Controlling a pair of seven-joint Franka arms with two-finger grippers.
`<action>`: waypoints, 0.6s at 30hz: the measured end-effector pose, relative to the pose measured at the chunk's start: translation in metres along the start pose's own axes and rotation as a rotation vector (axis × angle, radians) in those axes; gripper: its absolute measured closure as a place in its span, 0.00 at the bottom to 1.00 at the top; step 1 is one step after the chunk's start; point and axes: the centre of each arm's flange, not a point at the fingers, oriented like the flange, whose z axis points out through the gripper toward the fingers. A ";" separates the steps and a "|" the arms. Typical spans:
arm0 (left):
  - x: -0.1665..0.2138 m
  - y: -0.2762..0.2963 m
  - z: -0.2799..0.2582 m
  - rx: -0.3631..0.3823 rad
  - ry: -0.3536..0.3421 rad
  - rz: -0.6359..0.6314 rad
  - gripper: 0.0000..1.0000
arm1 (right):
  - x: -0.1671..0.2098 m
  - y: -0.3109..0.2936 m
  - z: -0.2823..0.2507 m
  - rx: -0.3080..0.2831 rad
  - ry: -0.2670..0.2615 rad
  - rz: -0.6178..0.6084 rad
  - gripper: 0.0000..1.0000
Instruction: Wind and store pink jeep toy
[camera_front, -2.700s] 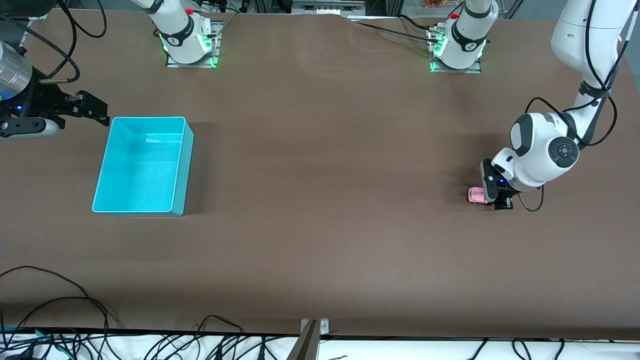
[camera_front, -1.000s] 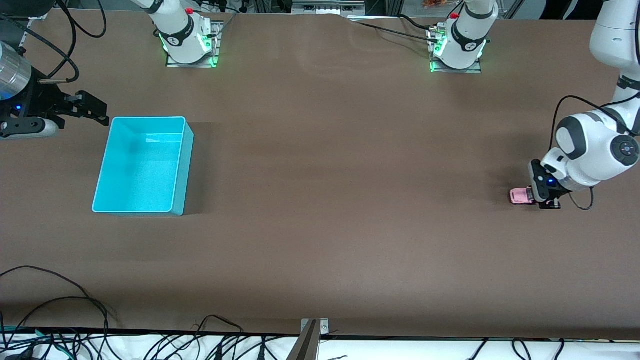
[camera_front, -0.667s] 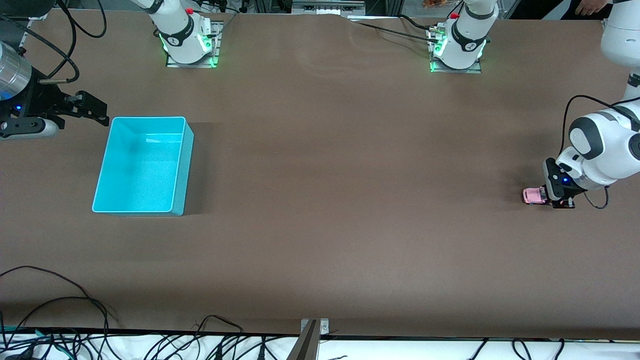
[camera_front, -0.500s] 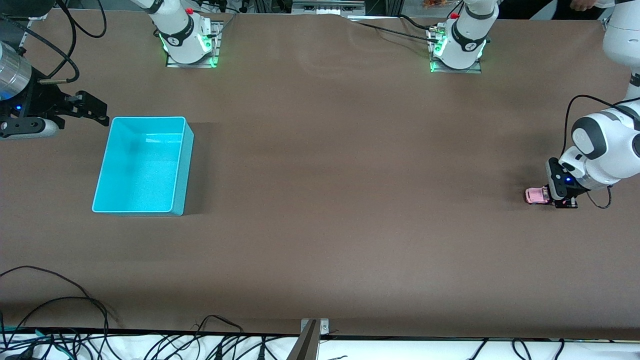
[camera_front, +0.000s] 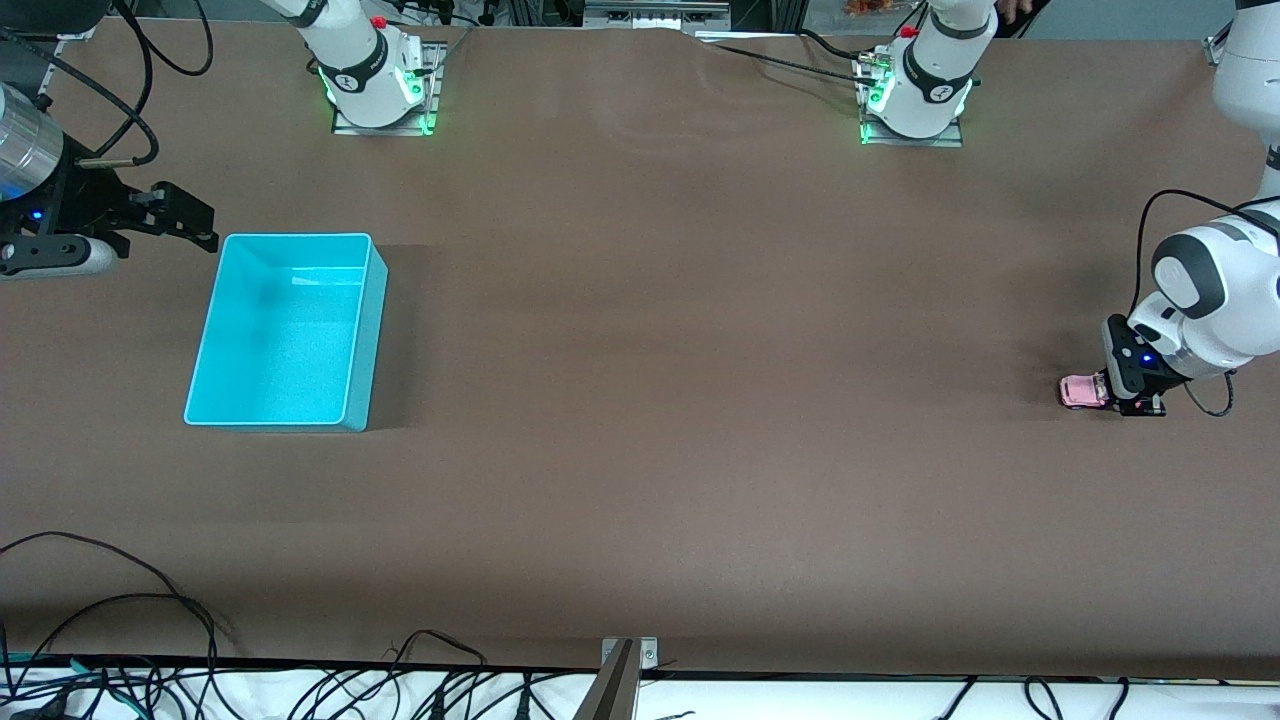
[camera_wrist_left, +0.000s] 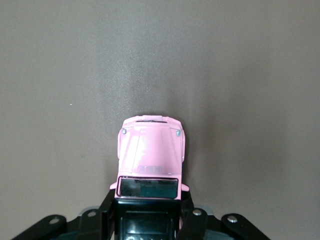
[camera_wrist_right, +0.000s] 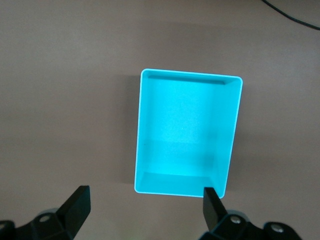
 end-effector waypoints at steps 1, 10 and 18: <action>0.000 0.000 0.000 0.000 0.000 0.000 0.49 | 0.000 0.000 0.000 0.000 0.000 0.000 0.00; 0.000 0.000 0.002 -0.021 0.008 0.001 0.45 | 0.000 0.000 0.000 0.000 0.000 0.000 0.00; -0.004 -0.006 0.010 -0.108 0.044 0.001 0.13 | 0.000 0.000 0.000 0.000 0.000 0.000 0.00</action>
